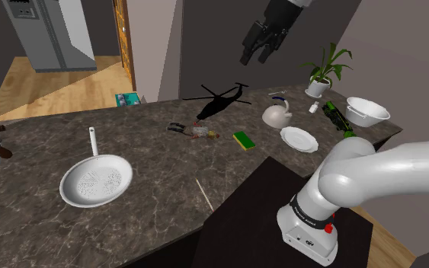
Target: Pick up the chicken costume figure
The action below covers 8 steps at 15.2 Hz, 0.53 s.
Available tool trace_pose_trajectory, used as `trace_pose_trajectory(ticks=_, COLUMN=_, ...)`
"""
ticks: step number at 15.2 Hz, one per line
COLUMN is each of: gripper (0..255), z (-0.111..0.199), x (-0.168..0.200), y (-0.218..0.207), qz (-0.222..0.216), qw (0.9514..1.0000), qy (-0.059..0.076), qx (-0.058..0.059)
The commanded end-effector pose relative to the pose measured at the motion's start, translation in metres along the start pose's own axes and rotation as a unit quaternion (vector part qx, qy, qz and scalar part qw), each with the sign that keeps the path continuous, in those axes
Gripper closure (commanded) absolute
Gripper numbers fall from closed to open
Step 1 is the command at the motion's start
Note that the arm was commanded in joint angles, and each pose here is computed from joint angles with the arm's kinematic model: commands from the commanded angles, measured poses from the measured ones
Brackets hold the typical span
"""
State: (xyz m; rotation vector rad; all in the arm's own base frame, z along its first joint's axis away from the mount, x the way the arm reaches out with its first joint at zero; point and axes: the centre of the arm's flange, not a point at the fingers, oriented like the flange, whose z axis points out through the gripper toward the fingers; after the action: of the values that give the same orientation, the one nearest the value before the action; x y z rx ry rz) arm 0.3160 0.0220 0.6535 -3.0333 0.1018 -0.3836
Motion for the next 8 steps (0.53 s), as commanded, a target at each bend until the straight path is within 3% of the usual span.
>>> trace_pose_trajectory(ticks=1, gripper=0, z=0.0, x=0.0, y=0.0, qz=0.0, qw=1.0, qy=0.0, qx=0.0)
trace_pose_trajectory(ticks=8, gripper=0, z=0.076, x=0.053, y=0.032, qz=-0.05, qw=0.9982, qy=-0.032, qx=0.004)
